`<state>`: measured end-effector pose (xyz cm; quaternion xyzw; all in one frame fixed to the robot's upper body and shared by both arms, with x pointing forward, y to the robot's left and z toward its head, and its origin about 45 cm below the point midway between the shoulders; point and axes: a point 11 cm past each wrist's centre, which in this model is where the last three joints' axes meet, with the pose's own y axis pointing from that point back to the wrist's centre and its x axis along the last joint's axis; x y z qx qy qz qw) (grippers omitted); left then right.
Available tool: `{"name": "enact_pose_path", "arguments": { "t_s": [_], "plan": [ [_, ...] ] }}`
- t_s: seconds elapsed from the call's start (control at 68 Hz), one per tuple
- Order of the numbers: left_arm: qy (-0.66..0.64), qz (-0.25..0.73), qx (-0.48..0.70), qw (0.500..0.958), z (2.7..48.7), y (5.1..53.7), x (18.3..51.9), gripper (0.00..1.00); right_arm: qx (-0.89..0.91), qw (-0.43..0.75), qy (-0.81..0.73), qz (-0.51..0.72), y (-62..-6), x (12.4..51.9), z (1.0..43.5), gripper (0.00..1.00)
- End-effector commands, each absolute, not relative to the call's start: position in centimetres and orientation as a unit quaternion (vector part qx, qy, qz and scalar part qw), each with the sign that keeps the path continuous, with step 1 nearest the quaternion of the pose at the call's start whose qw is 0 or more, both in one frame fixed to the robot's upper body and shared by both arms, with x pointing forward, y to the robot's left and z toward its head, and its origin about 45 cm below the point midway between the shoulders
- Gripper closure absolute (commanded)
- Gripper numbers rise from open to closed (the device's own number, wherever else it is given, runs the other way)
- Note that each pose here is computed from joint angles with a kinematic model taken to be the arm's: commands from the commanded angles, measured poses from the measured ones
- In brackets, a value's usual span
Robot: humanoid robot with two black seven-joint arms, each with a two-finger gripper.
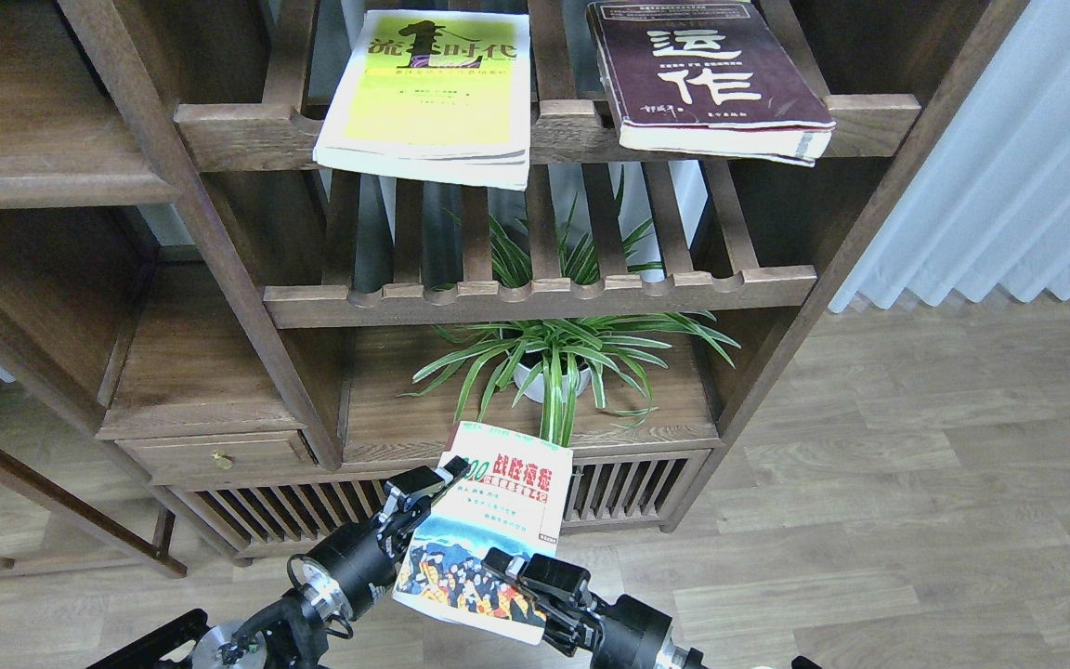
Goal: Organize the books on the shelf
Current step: 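Carry the book with the left gripper to the side shelf unit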
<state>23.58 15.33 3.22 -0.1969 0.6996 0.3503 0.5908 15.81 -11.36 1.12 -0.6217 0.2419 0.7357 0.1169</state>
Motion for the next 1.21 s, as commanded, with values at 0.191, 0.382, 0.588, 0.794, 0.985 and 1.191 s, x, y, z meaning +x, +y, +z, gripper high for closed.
{"name": "enact_pose_path", "arguments": {
  "t_s": [0.191,0.382,0.588,0.794,0.985,1.191],
  "plan": [
    [0.669,0.388,-0.127,0.62,3.6,23.9,23.6,1.0,-0.63,0.105,0.253,0.727,-12.0,17.1,0.8,0.01],
    [0.633,0.412,-0.067,0.652,6.2,30.2,24.0,1.0,-0.625,0.097,0.264,0.728,-12.6,17.1,0.0,0.01],
    [0.58,0.441,-0.012,0.685,11.0,36.7,25.2,1.0,-0.625,0.096,0.267,0.727,-12.8,17.4,-0.1,0.01],
    [0.489,0.481,0.024,0.728,19.9,42.4,27.2,1.0,-0.626,0.096,0.268,0.726,-12.8,17.5,0.0,0.01],
    [0.412,0.513,0.038,0.752,27.0,45.5,28.5,1.0,-0.628,0.095,0.267,0.725,-12.8,17.7,0.0,0.01],
    [0.34,0.543,0.038,0.767,33.2,47.8,29.7,1.0,-0.627,0.094,0.268,0.725,-12.8,17.7,0.0,0.01]
  ]
}}
